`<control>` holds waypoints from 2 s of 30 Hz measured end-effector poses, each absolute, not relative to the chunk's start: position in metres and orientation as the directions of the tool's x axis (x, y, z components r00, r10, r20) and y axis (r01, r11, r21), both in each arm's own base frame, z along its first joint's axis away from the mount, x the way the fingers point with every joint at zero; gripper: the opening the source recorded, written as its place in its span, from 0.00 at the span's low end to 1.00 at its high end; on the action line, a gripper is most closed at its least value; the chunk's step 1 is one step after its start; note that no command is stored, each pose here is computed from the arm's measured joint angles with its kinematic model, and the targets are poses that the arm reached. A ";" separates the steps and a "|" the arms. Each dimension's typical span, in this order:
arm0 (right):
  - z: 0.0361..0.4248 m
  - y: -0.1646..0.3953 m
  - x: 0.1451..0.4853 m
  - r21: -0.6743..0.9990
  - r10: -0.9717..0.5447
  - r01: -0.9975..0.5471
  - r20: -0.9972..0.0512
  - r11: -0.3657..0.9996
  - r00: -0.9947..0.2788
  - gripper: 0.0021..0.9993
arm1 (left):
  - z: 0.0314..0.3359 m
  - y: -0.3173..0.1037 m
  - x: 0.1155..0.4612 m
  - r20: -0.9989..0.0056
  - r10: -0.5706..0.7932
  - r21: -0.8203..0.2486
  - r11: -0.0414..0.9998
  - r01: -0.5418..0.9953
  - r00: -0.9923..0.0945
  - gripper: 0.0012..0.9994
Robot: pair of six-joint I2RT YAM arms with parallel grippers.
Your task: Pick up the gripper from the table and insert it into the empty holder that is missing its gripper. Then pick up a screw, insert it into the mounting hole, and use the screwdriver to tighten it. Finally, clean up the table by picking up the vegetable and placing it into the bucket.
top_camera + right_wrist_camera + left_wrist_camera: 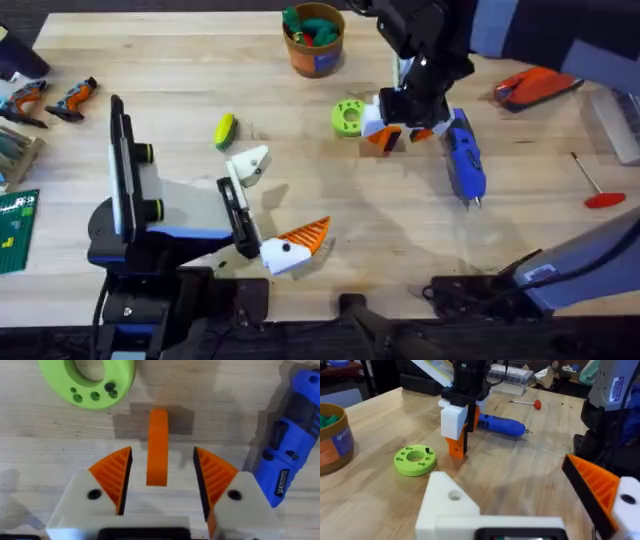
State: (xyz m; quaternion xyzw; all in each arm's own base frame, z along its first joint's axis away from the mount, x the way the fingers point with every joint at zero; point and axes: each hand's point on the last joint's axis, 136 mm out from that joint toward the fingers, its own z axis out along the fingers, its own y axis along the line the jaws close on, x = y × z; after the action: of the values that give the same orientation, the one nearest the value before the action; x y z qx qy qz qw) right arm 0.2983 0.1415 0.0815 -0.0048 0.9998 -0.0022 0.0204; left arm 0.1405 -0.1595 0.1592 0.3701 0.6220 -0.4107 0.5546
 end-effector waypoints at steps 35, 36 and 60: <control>0.237 0.182 0.302 0.367 0.028 -0.140 -0.417 0.920 -0.909 0.01 | 0.159 -0.160 0.140 -0.994 0.005 -0.100 0.389 0.916 -0.111 0.99; 0.248 0.192 0.302 0.432 0.039 -0.200 -0.483 0.879 -0.875 0.01 | 0.159 -0.160 0.141 -0.994 0.005 -0.100 0.389 0.916 -0.111 0.99; 0.224 0.242 0.240 0.907 0.055 -0.383 -0.398 0.176 -0.916 0.01 | 0.159 -0.160 0.140 -0.994 0.005 -0.100 0.388 0.916 -0.111 0.99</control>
State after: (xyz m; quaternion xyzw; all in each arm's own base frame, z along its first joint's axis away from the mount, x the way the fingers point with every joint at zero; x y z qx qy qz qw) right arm 0.2404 0.2421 0.2237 -0.1098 0.7469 0.6326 0.1732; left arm 0.1404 -0.1595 0.1593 0.3702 0.6218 -0.4107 0.5546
